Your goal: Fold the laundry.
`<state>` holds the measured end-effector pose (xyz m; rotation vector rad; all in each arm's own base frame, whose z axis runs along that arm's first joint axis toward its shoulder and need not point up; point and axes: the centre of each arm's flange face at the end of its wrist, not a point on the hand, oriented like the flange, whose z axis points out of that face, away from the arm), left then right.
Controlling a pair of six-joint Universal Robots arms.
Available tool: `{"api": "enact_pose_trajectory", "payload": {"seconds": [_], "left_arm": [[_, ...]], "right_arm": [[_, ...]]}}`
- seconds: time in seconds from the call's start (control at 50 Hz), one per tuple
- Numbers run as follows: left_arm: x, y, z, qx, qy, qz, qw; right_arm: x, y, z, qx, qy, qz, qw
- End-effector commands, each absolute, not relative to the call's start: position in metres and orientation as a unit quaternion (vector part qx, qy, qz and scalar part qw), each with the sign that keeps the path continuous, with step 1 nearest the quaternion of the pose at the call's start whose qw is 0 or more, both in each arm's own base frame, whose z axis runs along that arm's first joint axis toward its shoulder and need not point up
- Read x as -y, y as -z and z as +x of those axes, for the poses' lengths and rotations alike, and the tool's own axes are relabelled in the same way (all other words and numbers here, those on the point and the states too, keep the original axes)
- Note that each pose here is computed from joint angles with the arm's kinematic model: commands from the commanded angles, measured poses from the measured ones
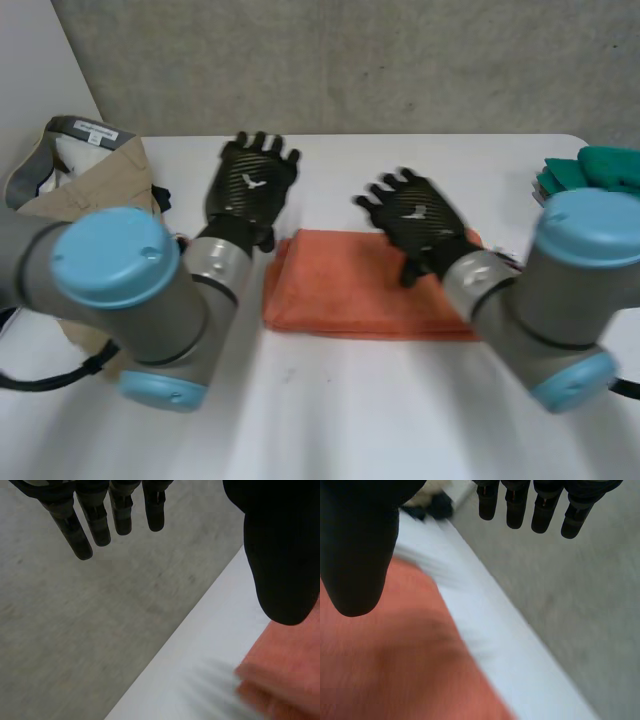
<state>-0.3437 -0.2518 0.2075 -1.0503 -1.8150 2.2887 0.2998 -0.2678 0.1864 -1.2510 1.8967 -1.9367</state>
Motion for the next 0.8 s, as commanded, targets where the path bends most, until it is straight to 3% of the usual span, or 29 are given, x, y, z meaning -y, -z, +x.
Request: {"api": "enact_pose_trajectory", "payload": {"seconds": [0.02, 0.2, 0.28, 0.36, 0.44, 0.46, 0.56, 0.62, 0.7, 0.8], "left_arm": [[0.254, -0.178, -0.371, 0.592, -0.718, -0.363, 0.046], [0.246, -0.162, -0.366, 0.629, -0.673, -0.387, 0.040], [0.241, -0.170, -0.356, 0.636, -0.667, -0.387, 0.035], [0.237, -0.189, -0.344, 0.631, -0.678, -0.375, 0.032], [0.237, -0.199, -0.328, 0.636, -0.682, -0.361, 0.019], [0.237, -0.201, -0.324, 0.638, -0.683, -0.356, 0.016], [0.232, -0.203, -0.307, 0.652, -0.679, -0.338, -0.006], [0.231, -0.199, -0.302, 0.659, -0.672, -0.336, -0.013], [0.231, -0.196, -0.301, 0.663, -0.669, -0.336, -0.015], [0.237, -0.202, -0.304, 0.656, -0.679, -0.330, -0.012]], "right_arm": [[0.276, -0.159, 0.248, -0.730, 0.574, -0.368, 0.048], [0.290, -0.115, 0.213, -0.746, 0.513, -0.419, -0.071], [0.308, -0.127, 0.210, -0.714, 0.546, -0.417, -0.137], [0.313, -0.145, 0.232, -0.658, 0.605, -0.421, -0.153], [0.284, -0.171, 0.289, -0.583, 0.657, -0.465, -0.116], [0.270, -0.175, 0.313, -0.559, 0.671, -0.479, -0.088], [0.225, -0.159, 0.366, -0.497, 0.675, -0.546, 0.002], [0.203, -0.144, 0.383, -0.466, 0.662, -0.584, 0.056], [0.195, -0.131, 0.388, -0.463, 0.646, -0.599, 0.090], [0.200, -0.148, 0.382, -0.513, 0.651, -0.542, 0.138]]}}
